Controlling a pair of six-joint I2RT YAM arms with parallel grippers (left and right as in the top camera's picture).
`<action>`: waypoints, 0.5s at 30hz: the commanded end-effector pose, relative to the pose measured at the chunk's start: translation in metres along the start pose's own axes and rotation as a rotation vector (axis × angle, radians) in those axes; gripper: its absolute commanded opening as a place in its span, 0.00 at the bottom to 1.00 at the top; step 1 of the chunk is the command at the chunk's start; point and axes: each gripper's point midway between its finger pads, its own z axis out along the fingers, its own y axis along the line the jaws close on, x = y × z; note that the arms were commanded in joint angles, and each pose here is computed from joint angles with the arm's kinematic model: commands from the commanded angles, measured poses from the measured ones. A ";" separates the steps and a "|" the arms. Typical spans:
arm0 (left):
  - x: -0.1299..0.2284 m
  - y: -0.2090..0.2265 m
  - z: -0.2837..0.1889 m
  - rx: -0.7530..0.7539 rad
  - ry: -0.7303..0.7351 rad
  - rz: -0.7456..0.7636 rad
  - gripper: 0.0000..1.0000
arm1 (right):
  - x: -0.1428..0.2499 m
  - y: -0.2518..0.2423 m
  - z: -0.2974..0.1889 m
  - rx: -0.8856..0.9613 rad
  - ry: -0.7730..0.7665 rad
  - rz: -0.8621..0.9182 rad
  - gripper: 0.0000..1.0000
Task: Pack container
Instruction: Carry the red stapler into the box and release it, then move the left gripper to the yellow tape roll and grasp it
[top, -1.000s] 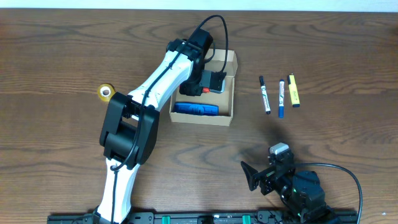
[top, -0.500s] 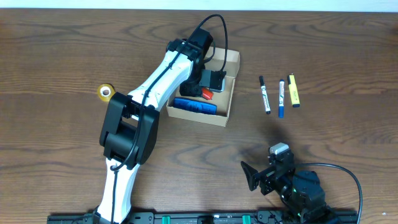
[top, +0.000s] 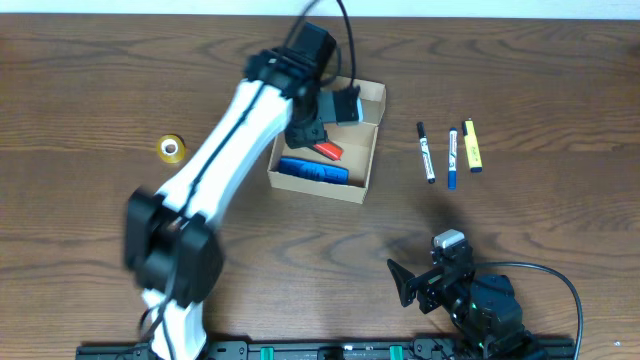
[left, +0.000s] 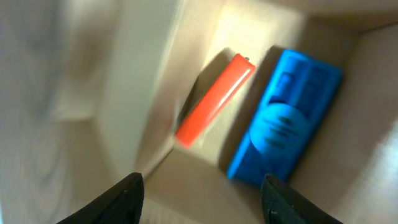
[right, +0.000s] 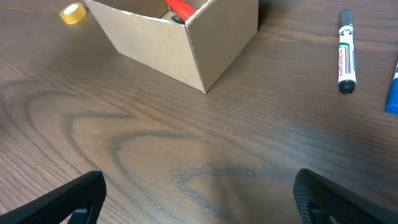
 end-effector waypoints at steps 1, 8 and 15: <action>0.003 0.005 -0.060 -0.089 -0.053 -0.178 0.61 | 0.000 0.001 0.000 -0.005 -0.002 -0.019 0.99; 0.068 0.008 -0.115 -0.146 0.007 -0.508 0.62 | 0.000 0.001 0.000 -0.005 -0.002 -0.019 0.99; 0.157 0.032 -0.121 -0.166 0.078 -0.903 0.60 | 0.000 0.001 0.000 -0.005 -0.002 -0.019 0.99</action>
